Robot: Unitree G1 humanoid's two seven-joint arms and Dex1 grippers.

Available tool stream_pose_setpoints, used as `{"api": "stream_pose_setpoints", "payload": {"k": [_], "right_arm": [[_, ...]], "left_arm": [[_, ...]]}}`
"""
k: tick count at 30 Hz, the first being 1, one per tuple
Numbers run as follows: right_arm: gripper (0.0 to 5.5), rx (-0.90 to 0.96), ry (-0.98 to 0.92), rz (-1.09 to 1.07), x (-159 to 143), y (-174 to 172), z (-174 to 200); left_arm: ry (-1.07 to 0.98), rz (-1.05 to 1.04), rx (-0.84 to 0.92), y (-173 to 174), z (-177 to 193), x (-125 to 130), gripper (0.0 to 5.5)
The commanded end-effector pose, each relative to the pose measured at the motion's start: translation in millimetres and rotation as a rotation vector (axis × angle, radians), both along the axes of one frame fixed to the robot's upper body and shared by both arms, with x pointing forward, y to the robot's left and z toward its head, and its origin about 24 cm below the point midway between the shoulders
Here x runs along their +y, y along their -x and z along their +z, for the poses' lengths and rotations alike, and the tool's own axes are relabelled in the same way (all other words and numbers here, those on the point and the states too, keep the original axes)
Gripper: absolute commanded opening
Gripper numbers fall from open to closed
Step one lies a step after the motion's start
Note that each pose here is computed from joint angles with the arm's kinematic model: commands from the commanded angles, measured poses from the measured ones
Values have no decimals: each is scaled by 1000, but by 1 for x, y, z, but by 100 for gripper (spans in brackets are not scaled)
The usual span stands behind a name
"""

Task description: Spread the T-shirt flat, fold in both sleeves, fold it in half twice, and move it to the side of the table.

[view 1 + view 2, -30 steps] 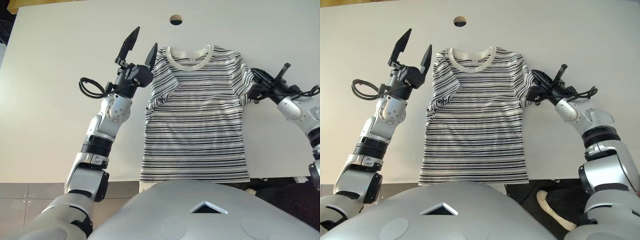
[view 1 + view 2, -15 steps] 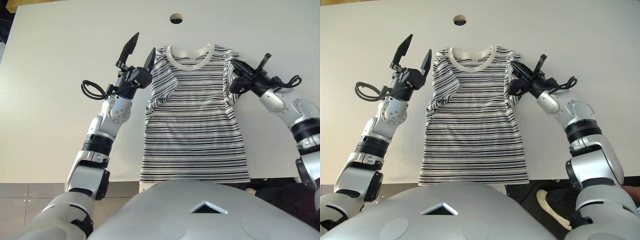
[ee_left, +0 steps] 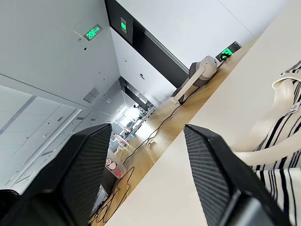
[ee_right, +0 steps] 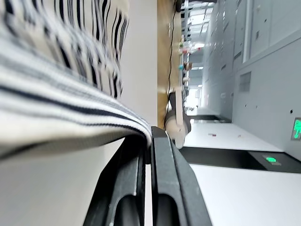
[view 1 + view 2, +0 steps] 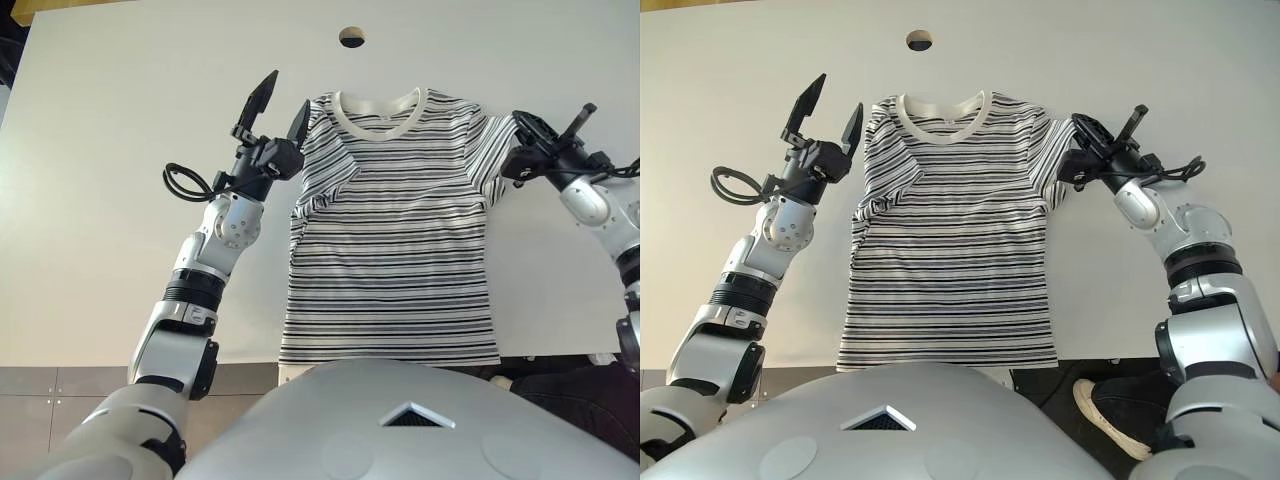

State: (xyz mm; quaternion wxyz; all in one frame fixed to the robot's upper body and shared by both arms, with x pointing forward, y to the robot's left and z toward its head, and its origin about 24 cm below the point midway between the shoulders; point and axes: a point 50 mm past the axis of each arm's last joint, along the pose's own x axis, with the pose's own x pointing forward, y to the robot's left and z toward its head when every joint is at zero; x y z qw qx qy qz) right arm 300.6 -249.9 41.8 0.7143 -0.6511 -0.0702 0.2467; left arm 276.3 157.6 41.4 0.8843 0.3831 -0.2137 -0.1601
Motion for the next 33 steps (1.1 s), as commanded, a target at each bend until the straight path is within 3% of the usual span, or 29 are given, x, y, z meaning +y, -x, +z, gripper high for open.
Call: {"api": "stream_pose_setpoints", "payload": {"k": [1, 10, 15, 22, 26, 30, 33], "right_arm": [[11, -48, -56, 35, 12, -4, 10], [11, 14, -90, 283, 74, 12, 3], [11, 56, -31, 292, 80, 9, -6], [130, -15, -111, 235, 70, 6, 9], [201, -21, -201, 227, 53, 26, 23], [274, 261, -156, 161, 9, 84, -1], [274, 468, -42, 160, -6, 135, -11]], "left_arm": [[-27, -6, 1, 2, 0, 4, 288], [-22, -5, 14, 4, -4, 3, 288], [-21, -18, 20, 4, -5, -1, 288], [-47, -12, 21, 6, -4, 7, 288], [-165, -52, 17, 15, 4, 28, 288], [-452, -165, 185, 58, -6, 73, 288], [-612, -310, 375, 98, -14, 95, 288]]}}
